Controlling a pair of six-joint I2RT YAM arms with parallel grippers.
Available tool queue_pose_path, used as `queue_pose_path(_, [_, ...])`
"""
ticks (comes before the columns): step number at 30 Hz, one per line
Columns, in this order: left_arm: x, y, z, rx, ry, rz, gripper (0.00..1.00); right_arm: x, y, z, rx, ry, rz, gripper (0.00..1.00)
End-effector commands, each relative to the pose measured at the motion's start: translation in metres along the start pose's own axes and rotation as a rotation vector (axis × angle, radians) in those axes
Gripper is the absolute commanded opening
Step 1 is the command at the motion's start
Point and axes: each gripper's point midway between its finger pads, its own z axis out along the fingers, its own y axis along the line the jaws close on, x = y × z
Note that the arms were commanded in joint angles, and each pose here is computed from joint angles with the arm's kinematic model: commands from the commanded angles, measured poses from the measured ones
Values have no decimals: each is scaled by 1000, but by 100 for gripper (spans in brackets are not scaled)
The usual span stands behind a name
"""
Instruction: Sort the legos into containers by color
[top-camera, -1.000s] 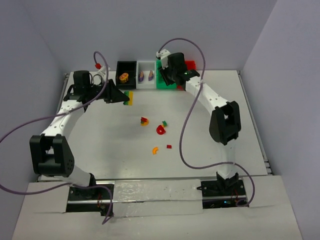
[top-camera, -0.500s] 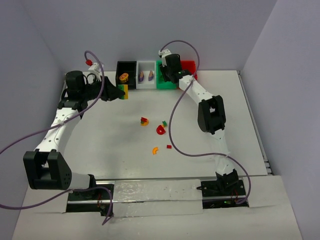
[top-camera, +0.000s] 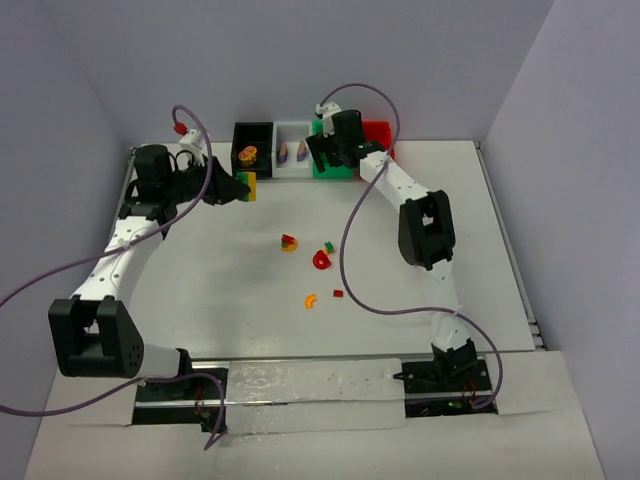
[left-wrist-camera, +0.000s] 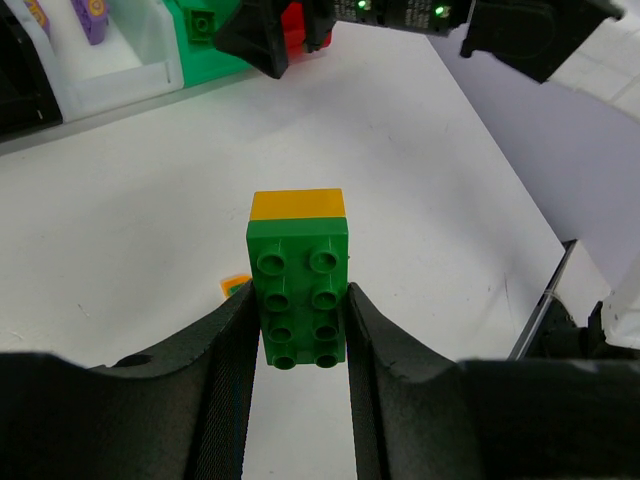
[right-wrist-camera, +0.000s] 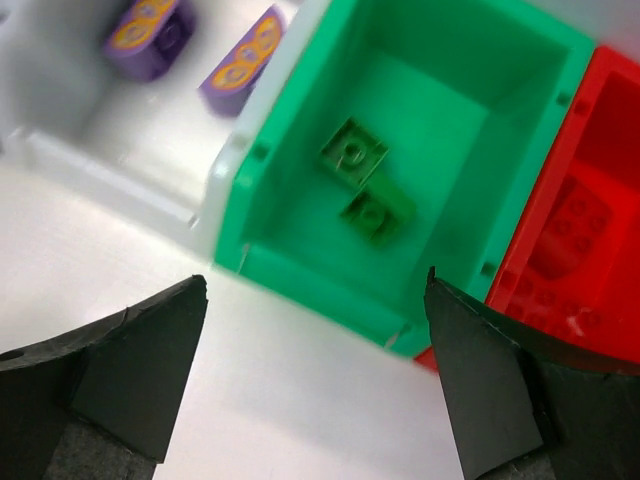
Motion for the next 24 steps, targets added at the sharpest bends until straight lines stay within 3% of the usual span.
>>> queue_pose_path(1, [0,-15,3,141,34,106,1,-93,7,-107,-120,-185,1,96])
queue_pose_path(7, [16,-22,6,248,94,117,0,-102,51,-202,-411,-234,-43,96])
queue_pose_path(13, [25,-48,-5,403,60,162,0,-77,108,-283,-784,-149,-1,91])
queue_pose_path(17, [29,-73,-13,521,58,203,0,-60,137,-305,-920,-98,25,88])
queue_pose_path(24, [78,-101,-16,691,275,264,0,-40,169,-325,-1011,8,-100,87])
